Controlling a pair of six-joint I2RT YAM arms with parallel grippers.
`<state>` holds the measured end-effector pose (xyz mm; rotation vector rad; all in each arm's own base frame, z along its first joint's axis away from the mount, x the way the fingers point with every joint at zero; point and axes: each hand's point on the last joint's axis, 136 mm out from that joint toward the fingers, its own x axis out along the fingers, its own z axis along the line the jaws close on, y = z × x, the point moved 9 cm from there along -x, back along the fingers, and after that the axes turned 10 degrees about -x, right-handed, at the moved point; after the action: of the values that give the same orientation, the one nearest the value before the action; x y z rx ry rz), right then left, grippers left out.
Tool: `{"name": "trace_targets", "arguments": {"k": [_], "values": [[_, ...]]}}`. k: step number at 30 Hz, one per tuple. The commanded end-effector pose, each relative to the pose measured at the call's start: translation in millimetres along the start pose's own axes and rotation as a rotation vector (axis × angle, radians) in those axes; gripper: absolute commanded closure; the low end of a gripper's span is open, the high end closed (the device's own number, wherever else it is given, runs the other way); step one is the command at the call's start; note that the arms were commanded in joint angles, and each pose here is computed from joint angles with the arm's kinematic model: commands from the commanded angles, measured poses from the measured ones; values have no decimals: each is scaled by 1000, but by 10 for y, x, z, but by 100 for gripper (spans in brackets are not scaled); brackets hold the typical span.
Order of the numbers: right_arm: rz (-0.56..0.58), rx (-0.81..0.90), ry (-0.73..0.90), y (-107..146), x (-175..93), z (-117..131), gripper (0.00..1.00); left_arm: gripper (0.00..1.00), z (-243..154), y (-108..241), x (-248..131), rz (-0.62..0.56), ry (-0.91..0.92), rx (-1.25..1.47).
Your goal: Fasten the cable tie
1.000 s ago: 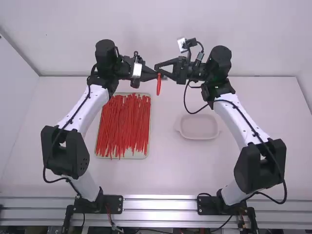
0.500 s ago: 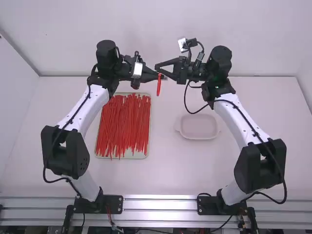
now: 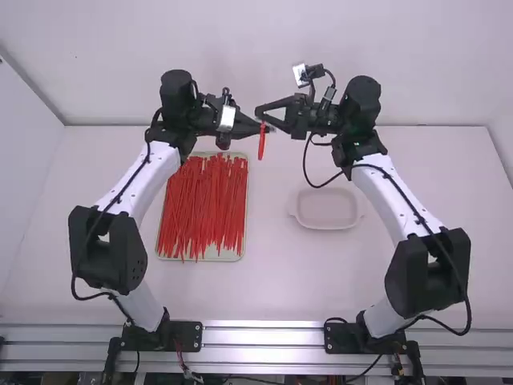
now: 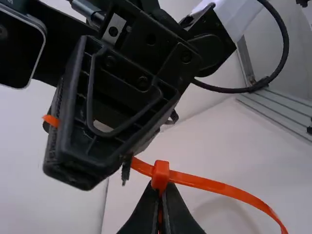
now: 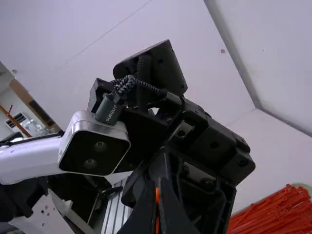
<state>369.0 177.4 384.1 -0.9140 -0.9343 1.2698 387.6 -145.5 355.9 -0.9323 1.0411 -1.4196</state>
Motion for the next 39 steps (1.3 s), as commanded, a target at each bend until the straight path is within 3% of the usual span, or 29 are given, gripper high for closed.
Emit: {"name": "trace_targets", "arguments": {"k": [1, 39], "values": [[-24, -49, 6, -116, -14, 69, 100, 98, -58, 186, 37, 6, 1, -53], [-28, -48, 12, -119, -14, 64, 100, 98, -321, 751, 33, 39, -42, -153]]}}
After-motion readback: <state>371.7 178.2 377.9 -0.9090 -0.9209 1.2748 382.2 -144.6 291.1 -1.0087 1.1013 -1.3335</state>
